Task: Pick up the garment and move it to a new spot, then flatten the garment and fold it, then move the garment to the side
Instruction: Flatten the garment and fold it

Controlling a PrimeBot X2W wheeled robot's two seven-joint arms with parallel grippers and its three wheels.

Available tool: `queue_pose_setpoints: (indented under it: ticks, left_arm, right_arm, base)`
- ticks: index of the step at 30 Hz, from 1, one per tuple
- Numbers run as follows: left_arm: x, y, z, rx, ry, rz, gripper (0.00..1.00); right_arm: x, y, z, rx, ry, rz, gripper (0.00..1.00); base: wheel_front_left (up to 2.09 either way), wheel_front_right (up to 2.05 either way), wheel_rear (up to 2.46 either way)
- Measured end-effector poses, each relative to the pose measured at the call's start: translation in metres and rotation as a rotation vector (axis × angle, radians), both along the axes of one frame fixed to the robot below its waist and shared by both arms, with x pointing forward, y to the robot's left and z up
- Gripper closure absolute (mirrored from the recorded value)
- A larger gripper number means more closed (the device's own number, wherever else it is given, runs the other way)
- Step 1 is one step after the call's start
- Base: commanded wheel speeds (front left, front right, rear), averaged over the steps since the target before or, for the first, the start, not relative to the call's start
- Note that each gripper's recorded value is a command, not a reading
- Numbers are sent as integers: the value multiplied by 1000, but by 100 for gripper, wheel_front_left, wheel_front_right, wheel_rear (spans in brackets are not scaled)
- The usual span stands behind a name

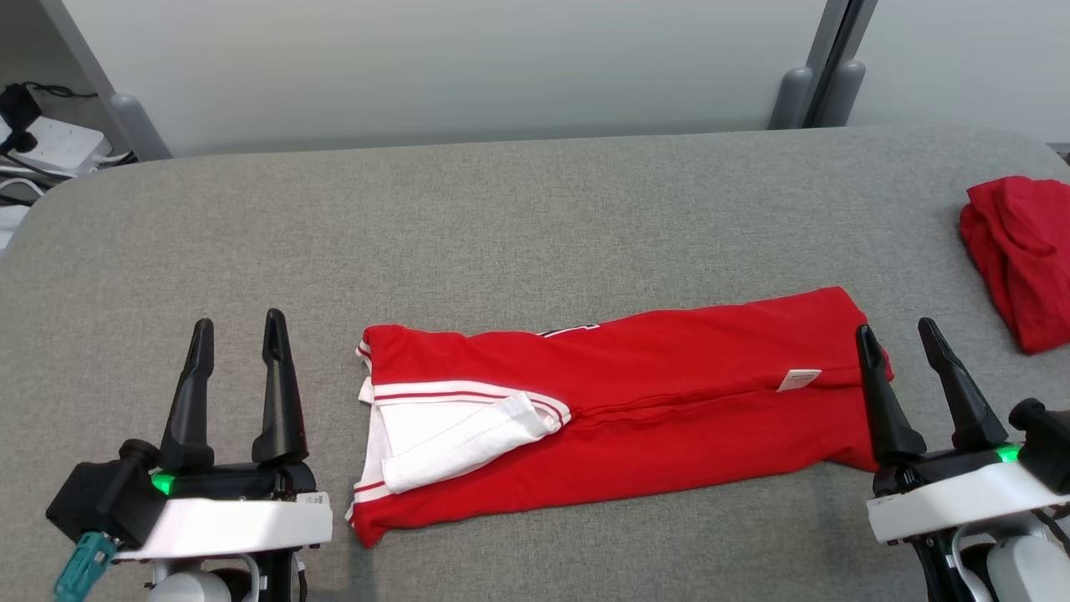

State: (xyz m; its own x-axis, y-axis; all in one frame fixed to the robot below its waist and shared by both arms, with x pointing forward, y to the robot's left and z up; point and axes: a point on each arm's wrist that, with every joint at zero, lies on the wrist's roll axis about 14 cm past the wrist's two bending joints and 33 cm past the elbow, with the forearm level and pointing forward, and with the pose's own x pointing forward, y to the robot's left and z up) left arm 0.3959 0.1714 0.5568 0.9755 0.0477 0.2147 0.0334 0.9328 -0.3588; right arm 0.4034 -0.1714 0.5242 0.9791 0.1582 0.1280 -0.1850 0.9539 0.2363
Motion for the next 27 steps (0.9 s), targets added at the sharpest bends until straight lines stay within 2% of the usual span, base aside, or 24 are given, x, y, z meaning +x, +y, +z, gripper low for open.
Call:
queue_pose_setpoints:
  ticks: [7, 12, 19, 27]
  left_arm:
    - [-23, -4, -3, 112, -10, -25, 0]
    - [-39, -8, -14, 179, 19, -53, 0]
    - [-57, -9, -36, 177, 88, -63, 0]
    - [-66, -7, -47, 169, 121, -59, 0]
  right_arm:
    - [-27, -3, 9, 49, -31, -37, 0]
    - [-47, 0, 4, 33, -17, -34, 0]
    - [-72, 2, -7, 26, 10, -39, 0]
    - [-81, 2, -11, 0, 16, -45, 0]
  base:
    - [0, 0, 0]
    - [0, 0, 0]
    - [0, 0, 0]
    - [0, 0, 0]
